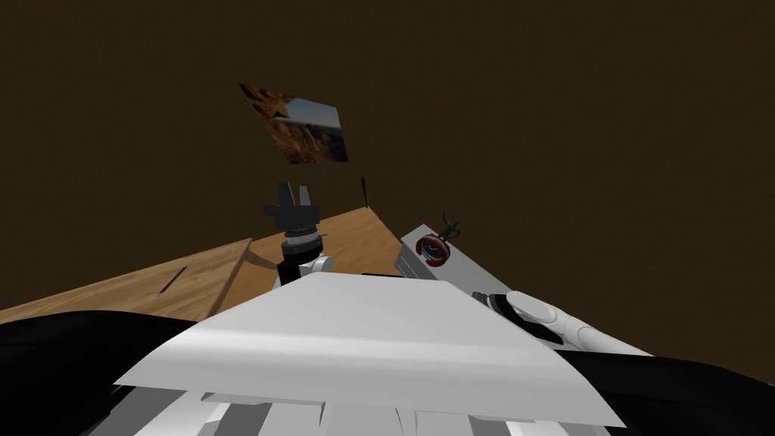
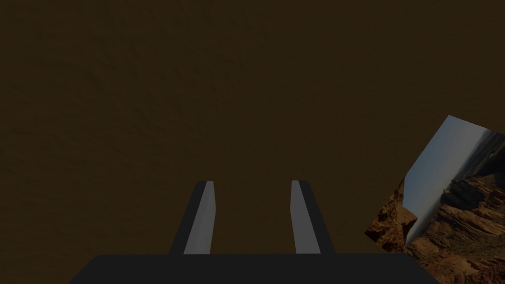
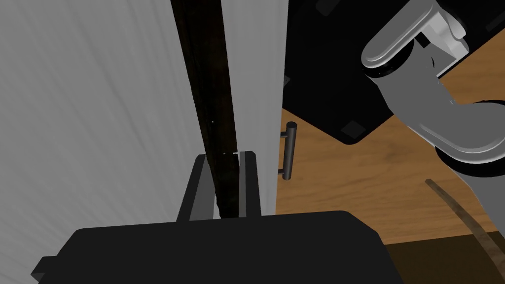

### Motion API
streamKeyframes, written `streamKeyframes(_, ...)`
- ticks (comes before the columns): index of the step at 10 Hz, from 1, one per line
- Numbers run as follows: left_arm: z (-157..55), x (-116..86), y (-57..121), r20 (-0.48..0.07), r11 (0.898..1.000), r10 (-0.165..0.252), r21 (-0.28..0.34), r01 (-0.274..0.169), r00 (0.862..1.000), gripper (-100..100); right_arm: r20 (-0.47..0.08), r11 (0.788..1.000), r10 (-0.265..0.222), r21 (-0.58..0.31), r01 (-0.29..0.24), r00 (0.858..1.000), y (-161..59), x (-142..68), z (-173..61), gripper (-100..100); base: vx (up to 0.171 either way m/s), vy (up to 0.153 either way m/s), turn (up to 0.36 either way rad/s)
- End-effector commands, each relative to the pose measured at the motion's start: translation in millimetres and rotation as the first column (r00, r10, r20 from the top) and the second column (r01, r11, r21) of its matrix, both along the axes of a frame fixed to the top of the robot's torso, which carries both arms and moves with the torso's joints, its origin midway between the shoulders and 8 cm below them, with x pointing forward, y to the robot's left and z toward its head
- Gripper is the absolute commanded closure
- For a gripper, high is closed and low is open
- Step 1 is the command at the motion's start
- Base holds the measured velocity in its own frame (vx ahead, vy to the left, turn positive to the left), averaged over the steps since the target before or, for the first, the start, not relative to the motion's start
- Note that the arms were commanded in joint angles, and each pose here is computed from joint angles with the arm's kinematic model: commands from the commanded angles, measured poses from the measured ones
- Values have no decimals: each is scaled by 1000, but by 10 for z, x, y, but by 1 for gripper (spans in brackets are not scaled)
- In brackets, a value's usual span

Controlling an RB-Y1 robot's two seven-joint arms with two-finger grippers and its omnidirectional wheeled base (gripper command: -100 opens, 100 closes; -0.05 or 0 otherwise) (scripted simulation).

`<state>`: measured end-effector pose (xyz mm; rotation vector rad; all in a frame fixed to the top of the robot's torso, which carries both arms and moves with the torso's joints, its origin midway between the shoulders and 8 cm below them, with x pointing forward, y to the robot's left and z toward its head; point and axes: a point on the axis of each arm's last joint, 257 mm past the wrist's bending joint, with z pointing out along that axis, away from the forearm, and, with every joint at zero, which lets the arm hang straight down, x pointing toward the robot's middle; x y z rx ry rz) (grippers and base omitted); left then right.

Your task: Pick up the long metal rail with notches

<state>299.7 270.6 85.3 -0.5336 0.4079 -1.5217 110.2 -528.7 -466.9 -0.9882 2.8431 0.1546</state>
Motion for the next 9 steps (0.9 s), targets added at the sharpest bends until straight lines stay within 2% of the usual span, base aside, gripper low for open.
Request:
streamKeyframes(1, 0, 0, 0, 0, 1000, 0, 0, 0, 1000, 0, 0, 1000, 0, 0, 0, 1000, 0, 0, 0, 100, 0, 0, 0)
streamKeyframes(3, 0, 0, 0, 0, 1000, 0, 0, 0, 1000, 0, 0, 1000, 0, 0, 0, 1000, -1, 0, 1, 100, 0, 0, 0)
streamKeyframes(4, 0, 0, 0, 0, 1000, 0, 0, 0, 1000, 0, 0, 1000, 0, 0, 0, 1000, -1, 0, 1, 0, 0, 0, 0)
streamKeyframes(5, 0, 0, 0, 0, 1000, 0, 0, 0, 1000, 0, 2, 1000, 8, -5, -8, 1000, -43, 54, 98, 100, -6, 2, -87)
streamKeyframes(7, 0, 0, 0, 0, 1000, 0, 0, 0, 1000, 0, 1, 1000, 17, -5, -17, 1000, -56, 116, 194, 100, -12, 2, -60)
streamKeyframes(8, 0, 0, 0, 0, 1000, 0, 0, 0, 1000, 0, 2, 1000, 14, -5, -14, 1000, -59, 89, 146, 100, -6, 1, -7)
streamKeyframes(9, 0, 0, 0, 0, 1000, 0, 0, 0, 1000, 0, 2, 1000, 14, -5, -14, 1000, -62, 90, 152, 0, 0, 0, 0)
